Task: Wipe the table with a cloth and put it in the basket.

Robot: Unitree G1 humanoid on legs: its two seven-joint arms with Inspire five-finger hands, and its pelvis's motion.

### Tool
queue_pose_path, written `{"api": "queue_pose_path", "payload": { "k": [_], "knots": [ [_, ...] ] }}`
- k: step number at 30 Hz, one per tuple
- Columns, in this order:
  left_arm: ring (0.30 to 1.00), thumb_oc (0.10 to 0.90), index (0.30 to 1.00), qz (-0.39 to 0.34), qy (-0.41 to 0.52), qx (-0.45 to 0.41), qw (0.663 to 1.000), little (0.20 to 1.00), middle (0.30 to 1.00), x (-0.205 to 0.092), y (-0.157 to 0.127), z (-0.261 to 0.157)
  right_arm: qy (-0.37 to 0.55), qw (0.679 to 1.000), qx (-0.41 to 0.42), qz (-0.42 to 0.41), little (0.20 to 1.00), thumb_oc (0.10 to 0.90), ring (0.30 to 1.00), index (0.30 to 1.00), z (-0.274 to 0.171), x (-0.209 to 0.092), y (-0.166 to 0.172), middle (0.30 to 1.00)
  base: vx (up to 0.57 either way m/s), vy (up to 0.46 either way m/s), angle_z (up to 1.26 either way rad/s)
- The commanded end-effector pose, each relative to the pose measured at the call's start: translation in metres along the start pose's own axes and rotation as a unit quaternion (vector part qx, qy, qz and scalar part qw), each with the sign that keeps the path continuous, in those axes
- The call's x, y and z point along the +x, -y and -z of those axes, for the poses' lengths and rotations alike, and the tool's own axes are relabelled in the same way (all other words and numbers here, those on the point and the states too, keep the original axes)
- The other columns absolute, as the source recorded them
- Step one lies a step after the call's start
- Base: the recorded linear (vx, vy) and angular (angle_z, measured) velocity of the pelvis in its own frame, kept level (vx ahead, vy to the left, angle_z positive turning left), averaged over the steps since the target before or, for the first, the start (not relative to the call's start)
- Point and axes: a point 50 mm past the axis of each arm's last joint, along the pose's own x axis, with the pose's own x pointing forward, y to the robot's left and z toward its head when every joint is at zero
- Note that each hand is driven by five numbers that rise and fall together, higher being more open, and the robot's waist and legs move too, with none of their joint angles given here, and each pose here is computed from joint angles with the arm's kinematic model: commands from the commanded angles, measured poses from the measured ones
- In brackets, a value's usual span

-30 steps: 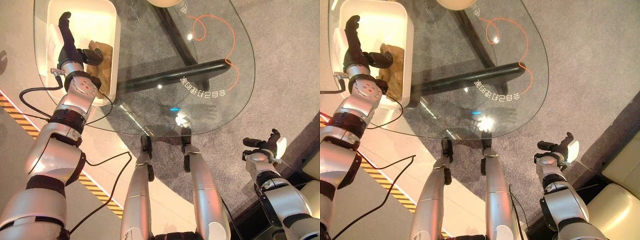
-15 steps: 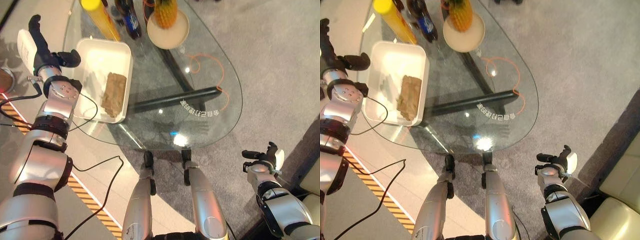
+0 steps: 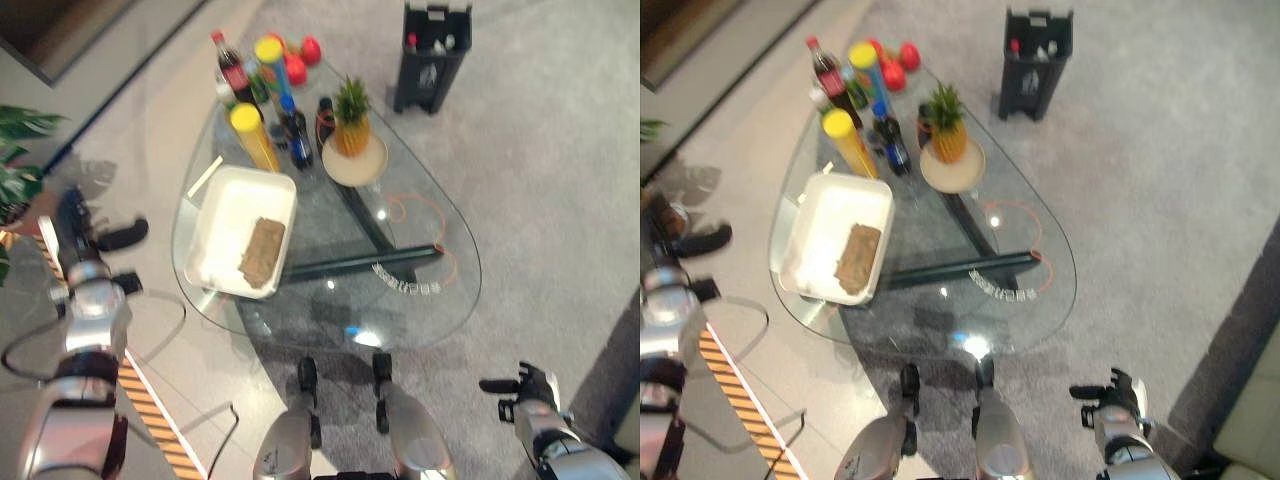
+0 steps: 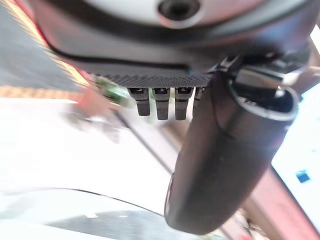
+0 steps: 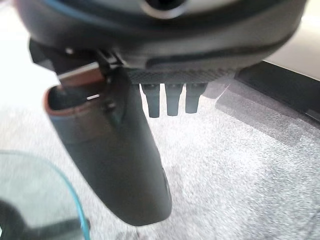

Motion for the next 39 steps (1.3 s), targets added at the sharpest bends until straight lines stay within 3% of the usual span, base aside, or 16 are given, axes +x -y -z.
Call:
{"api": "queue_pose_path", "payload": {
  "k": [1, 6, 13, 21, 26, 39],
  "knots": [
    [0.900, 0.800, 0.900, 0.003, 0.007, 0.019, 1.000, 0.900, 0.900, -0.004, -0.020, 0.012, -0.042, 0.998, -0.037, -0.004, 0.900, 0.800, 0.900, 0.900, 0.043, -0.005, 0.013, 0.900, 0.03, 0.028, 0.24],
    [0.900, 0.800, 0.900, 0.062, -0.125, 0.084, 0.987, 0.900, 0.900, -0.035, -0.015, 0.081, -0.075, 0.994, -0.076, -0.036, 0.900, 0.800, 0.900, 0.900, 0.062, -0.010, 0.009, 0.900, 0.06, 0.028, 0.08],
    [0.900, 0.800, 0.900, 0.171, -0.342, 0.165, 0.909, 0.900, 0.900, -0.119, -0.011, 0.182, -0.143, 0.976, -0.129, -0.105, 0.900, 0.800, 0.900, 0.900, 0.089, -0.022, -0.013, 0.900, 0.04, 0.023, -0.02],
    [0.900, 0.800, 0.900, 0.294, -0.467, 0.173, 0.816, 0.900, 0.900, -0.184, 0.002, 0.222, -0.159, 0.960, -0.184, -0.142, 0.900, 0.800, 0.900, 0.900, 0.096, -0.030, -0.032, 0.900, 0.00, 0.000, 0.00],
    [0.900, 0.800, 0.900, 0.313, -0.474, 0.220, 0.793, 0.900, 0.900, -0.192, 0.001, 0.226, -0.154, 0.955, -0.204, -0.152, 0.900, 0.800, 0.900, 0.900, 0.097, -0.032, -0.038, 0.900, -0.02, 0.004, -0.02],
    [0.900, 0.800, 0.900, 0.325, -0.454, 0.224, 0.799, 0.900, 0.900, -0.191, 0.017, 0.223, -0.147, 0.954, -0.209, -0.157, 0.900, 0.800, 0.900, 0.900, 0.096, -0.033, -0.043, 0.900, -0.04, -0.002, -0.04]
  ]
}}
